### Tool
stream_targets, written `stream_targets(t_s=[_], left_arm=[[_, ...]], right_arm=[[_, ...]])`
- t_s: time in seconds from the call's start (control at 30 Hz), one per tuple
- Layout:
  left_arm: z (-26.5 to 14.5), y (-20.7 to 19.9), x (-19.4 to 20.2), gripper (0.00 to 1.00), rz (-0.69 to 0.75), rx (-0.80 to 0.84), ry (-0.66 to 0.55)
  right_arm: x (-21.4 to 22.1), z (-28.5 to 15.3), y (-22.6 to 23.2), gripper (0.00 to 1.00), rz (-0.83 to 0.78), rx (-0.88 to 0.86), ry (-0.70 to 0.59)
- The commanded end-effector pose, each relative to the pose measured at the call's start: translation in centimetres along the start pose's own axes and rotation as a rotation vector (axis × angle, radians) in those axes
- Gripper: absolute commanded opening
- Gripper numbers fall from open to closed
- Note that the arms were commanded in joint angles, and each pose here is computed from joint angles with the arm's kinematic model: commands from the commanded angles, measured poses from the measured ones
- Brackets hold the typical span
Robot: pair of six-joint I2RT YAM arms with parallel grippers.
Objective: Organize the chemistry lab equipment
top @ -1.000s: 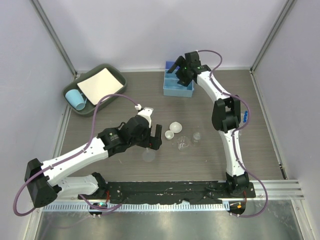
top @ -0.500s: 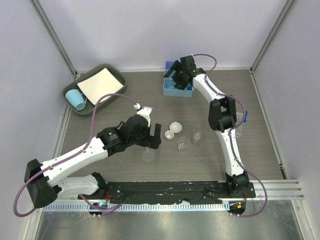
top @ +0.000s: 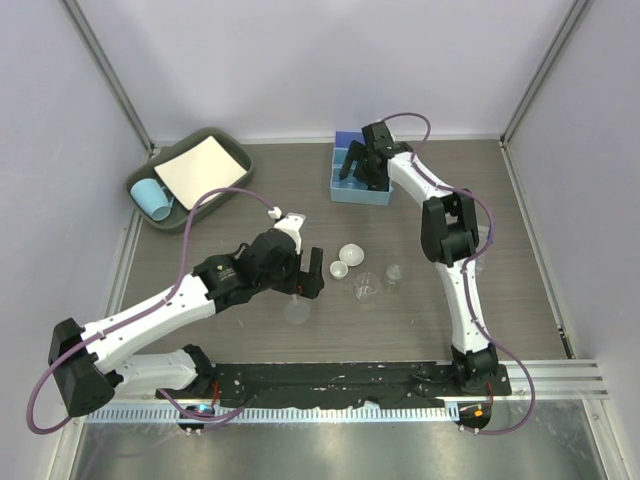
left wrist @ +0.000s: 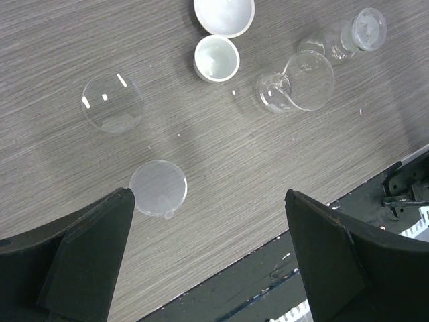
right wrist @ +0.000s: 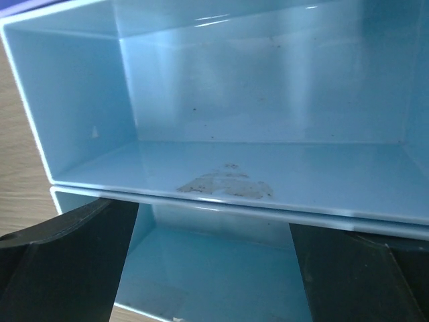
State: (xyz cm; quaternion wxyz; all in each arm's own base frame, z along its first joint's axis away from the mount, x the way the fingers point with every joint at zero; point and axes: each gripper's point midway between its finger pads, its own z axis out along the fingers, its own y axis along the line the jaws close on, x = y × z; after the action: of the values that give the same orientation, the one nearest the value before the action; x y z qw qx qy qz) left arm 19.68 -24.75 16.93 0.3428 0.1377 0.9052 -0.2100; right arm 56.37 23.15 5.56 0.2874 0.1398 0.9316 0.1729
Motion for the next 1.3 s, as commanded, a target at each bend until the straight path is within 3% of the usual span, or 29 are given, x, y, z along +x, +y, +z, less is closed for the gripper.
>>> stream_targets(t_s=[0.0,0.23,0.53,0.97,1.27], left_arm=[[-0.5,-0.9,-1.1,1.00,-0.029,0.050,-0.046],[-0.7,-1.0,-0.8,1.00,-0.055,0.068,-0.045],[-1.4,-0.9,-0.8,1.00,-0.087,0.072,-0.067],[-2.4,-0.3,-1.1,1.00,-0.104,0.055,-0.091],[-2.4,-0.4,-1.4,1.00,-0.115,0.058,-0.104]], right_arm=[[0.9,-3.1,-2.5,0.96,-0.091,0.108,0.007],[1.8,-5.1,-4.2,0.96,-0.241,0.192,0.000],[5.0,-5.4,-3.1,0.96,-0.616,0.279,0.068],[11.2,-8.0,1.1,0.99,-1.021,0.080,0.198],[8.9,-11.8,3.4,1.00,-1.023,0.095,0.071]])
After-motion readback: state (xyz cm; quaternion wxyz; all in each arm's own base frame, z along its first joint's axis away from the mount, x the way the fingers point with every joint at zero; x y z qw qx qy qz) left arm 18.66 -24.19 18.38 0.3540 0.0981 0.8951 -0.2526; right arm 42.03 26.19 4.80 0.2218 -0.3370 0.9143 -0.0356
